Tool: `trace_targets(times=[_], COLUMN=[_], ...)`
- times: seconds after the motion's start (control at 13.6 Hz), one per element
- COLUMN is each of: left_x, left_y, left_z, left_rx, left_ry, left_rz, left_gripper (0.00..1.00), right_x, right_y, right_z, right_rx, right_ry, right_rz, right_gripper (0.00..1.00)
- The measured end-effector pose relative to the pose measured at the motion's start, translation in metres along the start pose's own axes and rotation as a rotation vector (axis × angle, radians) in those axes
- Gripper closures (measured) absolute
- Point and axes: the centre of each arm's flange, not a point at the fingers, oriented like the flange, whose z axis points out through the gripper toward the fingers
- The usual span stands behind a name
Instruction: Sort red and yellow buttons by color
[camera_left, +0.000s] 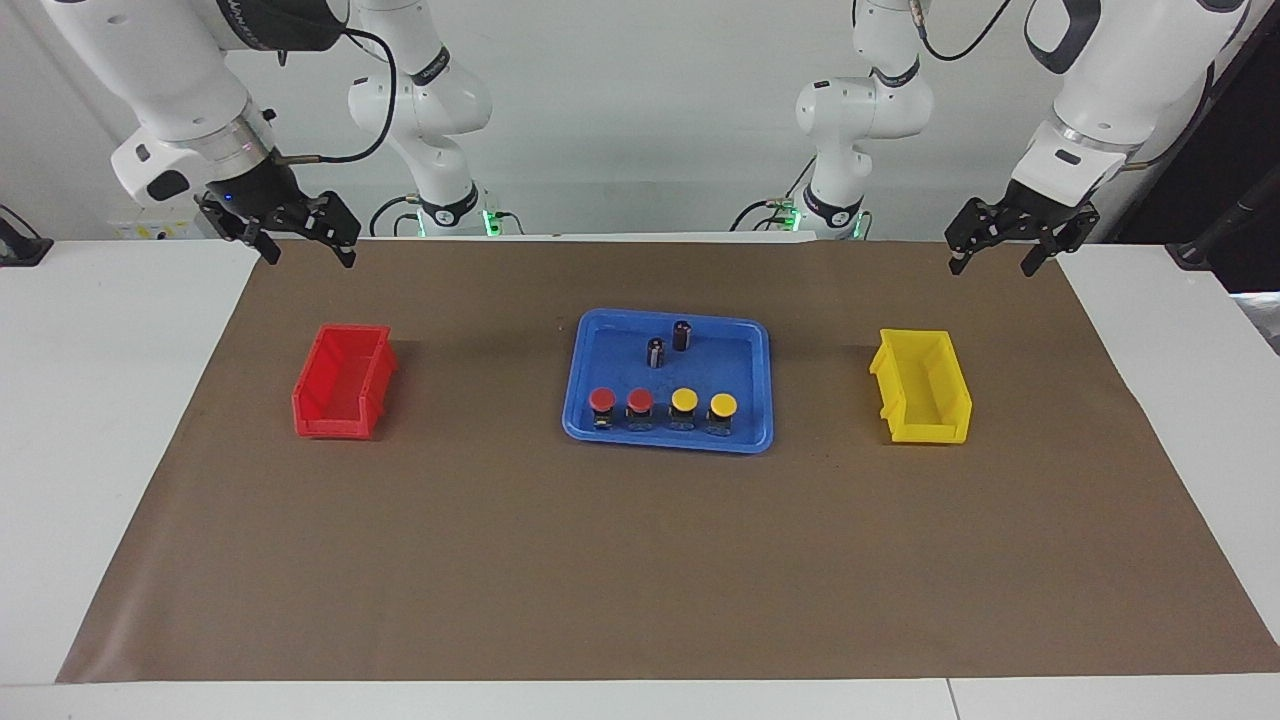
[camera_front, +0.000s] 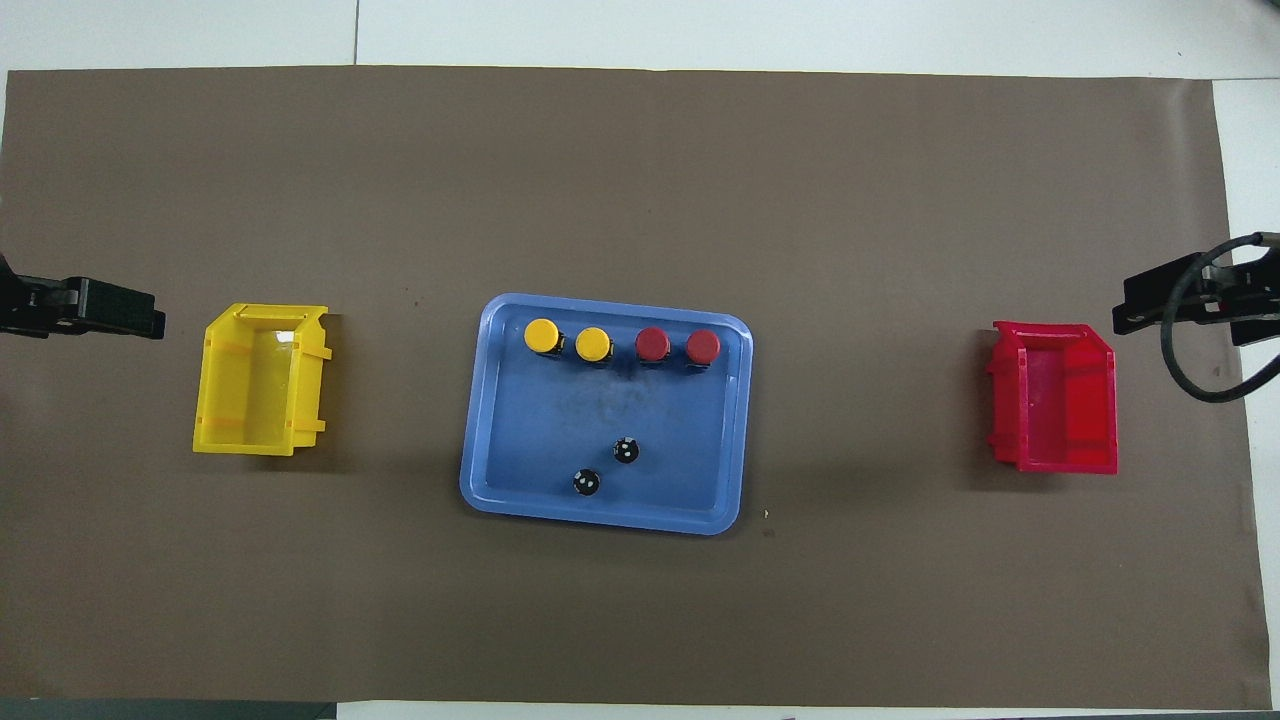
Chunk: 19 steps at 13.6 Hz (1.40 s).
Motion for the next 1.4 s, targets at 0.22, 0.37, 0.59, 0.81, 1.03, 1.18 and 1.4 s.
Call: trace_targets(times=[0.22, 0.37, 0.59, 0.81, 1.03, 1.18, 1.4], left_x=[-0.008, -0.012, -0.015, -0.014, -0.014, -0.014, -0.014], left_y=[0.001, 0.003, 0.003, 0.015, 0.022, 0.022, 0.022], left_z=[0.014, 0.016, 0.015, 0.016, 0.018, 0.019, 0.019], left_rx=[0.001, 0.001, 0.001, 0.003, 0.005, 0.005, 0.005], left_ry=[0.003, 0.012, 0.017, 0.027, 0.024, 0.022, 0.022], left_rz=[-0.012, -0.008, -0.012, -0.024, -0.026, -0.026, -0.028], left_gripper=[0.00, 0.00, 0.00, 0.00, 0.00, 0.00, 0.00], right_x=[0.000, -0.001, -0.001, -0.001, 0.002, 0.000, -0.004], right_y=[-0.001, -0.003, -0.006, -0.007, -0.017, -0.036, -0.081], right_z=[0.000, 0.000, 0.001, 0.001, -0.002, -0.004, -0.011], right_rx=[0.000, -0.001, -0.001, -0.001, 0.002, 0.002, 0.003], right_ry=[-0.001, -0.002, -0.003, -0.002, 0.035, 0.048, 0.064], right_rz=[-0.003, -0.007, -0.012, -0.013, -0.031, -0.055, -0.048], right_gripper=[0.00, 0.00, 0.00, 0.00, 0.00, 0.00, 0.00])
